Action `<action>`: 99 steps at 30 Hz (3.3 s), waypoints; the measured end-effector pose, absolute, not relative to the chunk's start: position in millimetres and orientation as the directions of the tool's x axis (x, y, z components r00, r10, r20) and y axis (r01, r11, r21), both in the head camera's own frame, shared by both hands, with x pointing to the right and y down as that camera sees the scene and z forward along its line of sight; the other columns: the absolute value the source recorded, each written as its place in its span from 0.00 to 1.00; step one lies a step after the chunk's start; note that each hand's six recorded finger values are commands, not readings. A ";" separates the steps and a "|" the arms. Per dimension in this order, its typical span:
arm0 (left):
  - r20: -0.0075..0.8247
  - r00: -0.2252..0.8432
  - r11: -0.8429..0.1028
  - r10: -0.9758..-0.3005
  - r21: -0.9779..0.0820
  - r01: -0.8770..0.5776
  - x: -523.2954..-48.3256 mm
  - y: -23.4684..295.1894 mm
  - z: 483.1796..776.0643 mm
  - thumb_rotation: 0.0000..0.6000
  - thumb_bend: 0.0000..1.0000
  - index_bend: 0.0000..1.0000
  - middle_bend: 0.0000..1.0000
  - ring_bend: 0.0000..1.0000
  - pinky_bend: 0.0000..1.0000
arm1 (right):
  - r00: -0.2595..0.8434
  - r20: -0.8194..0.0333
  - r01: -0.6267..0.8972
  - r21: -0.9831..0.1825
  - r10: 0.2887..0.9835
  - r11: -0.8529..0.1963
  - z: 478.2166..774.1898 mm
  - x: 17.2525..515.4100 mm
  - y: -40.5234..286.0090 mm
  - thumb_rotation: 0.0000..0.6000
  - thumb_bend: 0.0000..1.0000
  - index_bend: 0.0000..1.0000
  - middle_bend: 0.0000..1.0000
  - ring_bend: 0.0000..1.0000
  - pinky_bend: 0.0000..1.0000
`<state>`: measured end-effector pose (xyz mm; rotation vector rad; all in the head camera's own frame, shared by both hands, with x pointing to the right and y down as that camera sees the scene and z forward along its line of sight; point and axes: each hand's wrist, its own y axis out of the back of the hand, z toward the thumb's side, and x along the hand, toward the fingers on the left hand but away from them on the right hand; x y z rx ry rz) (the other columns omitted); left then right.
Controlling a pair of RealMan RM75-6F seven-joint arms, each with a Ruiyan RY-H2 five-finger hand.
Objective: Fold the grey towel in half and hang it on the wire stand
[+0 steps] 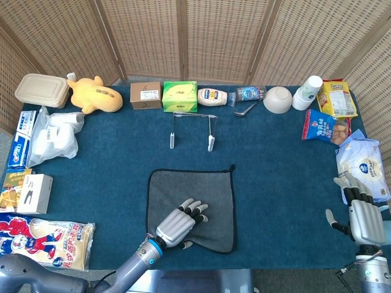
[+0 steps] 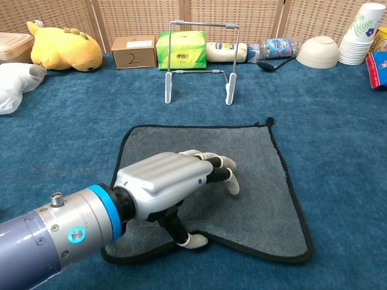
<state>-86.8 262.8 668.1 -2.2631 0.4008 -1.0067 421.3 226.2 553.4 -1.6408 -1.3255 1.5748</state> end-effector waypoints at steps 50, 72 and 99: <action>0.556 0.626 -0.801 -0.547 -0.563 -0.201 -91.5 245.5 667.0 1.00 0.55 0.60 0.26 0.08 0.02 | -0.142 -0.464 0.293 -0.863 0.874 -0.411 557.7 418.6 223.5 1.00 0.35 0.16 0.05 0.00 0.00; 0.566 0.580 -0.768 -0.586 -0.616 -0.175 -98.2 193.9 679.4 1.00 0.53 0.54 0.20 0.00 0.00 | -0.147 -0.465 0.300 -0.862 0.873 -0.409 559.3 422.3 224.3 1.00 0.35 0.16 0.05 0.00 0.00; 0.526 0.587 -0.697 -0.615 -0.711 -0.094 -58.2 148.0 709.9 1.00 0.49 0.51 0.17 0.00 0.00 | -0.193 -0.459 0.300 -0.869 0.867 -0.393 554.6 437.0 230.5 1.00 0.35 0.16 0.05 0.00 0.00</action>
